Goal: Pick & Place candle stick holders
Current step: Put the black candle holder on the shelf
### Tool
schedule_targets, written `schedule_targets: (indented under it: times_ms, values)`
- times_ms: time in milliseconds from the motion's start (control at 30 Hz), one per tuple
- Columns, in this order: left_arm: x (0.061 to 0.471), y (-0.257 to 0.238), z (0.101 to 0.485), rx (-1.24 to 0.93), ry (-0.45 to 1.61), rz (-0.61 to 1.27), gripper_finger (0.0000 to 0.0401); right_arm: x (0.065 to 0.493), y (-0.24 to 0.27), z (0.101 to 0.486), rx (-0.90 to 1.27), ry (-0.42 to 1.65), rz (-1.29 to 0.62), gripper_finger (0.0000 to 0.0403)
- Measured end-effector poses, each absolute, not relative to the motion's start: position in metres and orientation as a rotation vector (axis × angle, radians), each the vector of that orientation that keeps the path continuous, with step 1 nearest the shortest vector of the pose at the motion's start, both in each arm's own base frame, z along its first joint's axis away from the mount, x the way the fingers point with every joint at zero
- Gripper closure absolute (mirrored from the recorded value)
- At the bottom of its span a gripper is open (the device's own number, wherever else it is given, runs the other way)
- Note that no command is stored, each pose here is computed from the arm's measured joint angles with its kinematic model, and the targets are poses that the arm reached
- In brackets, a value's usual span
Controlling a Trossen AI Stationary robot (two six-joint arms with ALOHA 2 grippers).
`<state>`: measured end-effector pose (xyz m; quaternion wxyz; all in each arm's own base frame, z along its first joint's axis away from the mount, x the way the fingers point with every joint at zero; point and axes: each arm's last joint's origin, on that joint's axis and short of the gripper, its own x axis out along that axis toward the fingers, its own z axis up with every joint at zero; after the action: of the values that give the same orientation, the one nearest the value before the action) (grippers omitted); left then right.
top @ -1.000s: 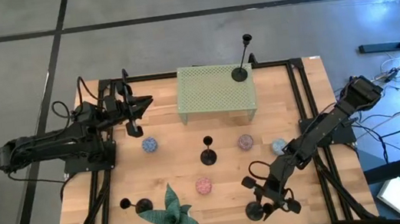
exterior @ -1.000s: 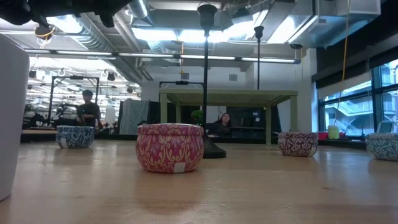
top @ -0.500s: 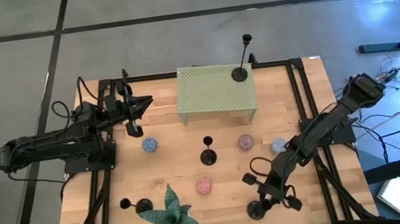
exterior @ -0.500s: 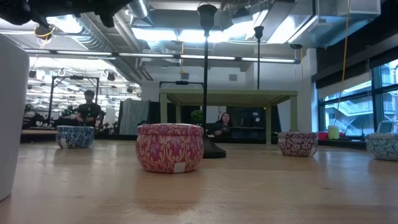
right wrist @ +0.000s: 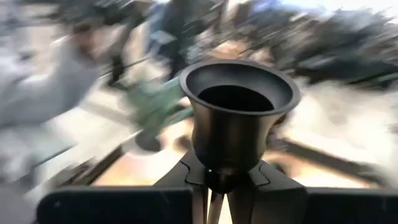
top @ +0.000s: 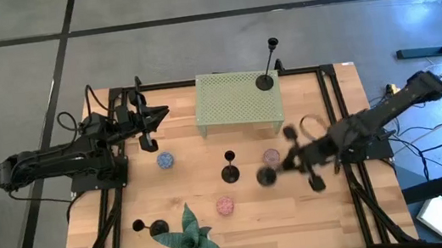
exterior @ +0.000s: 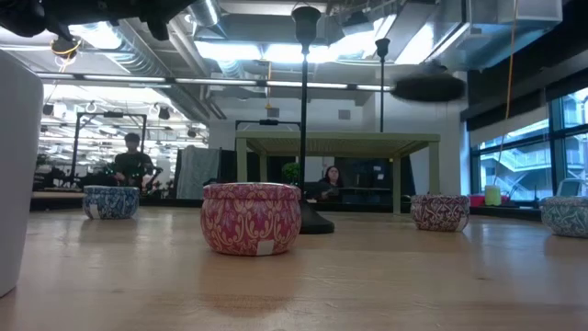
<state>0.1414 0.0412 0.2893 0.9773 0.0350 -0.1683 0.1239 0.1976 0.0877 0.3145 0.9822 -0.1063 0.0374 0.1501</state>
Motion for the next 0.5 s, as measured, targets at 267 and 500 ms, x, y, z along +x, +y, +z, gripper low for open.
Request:
schedule_targets:
  times_ms: [267, 500]
  values:
    - [0.141, 0.042, 0.289, 0.08, -0.338, 0.274, 0.0364, 0.176, 0.042, 0.347, -0.188, -0.097, -0.048, 0.036]
    - [0.141, 0.043, 0.289, 0.104, -0.334, 0.308, 0.0364, 0.177, 0.027, 0.351, -0.259, -0.118, -0.139, 0.0371]
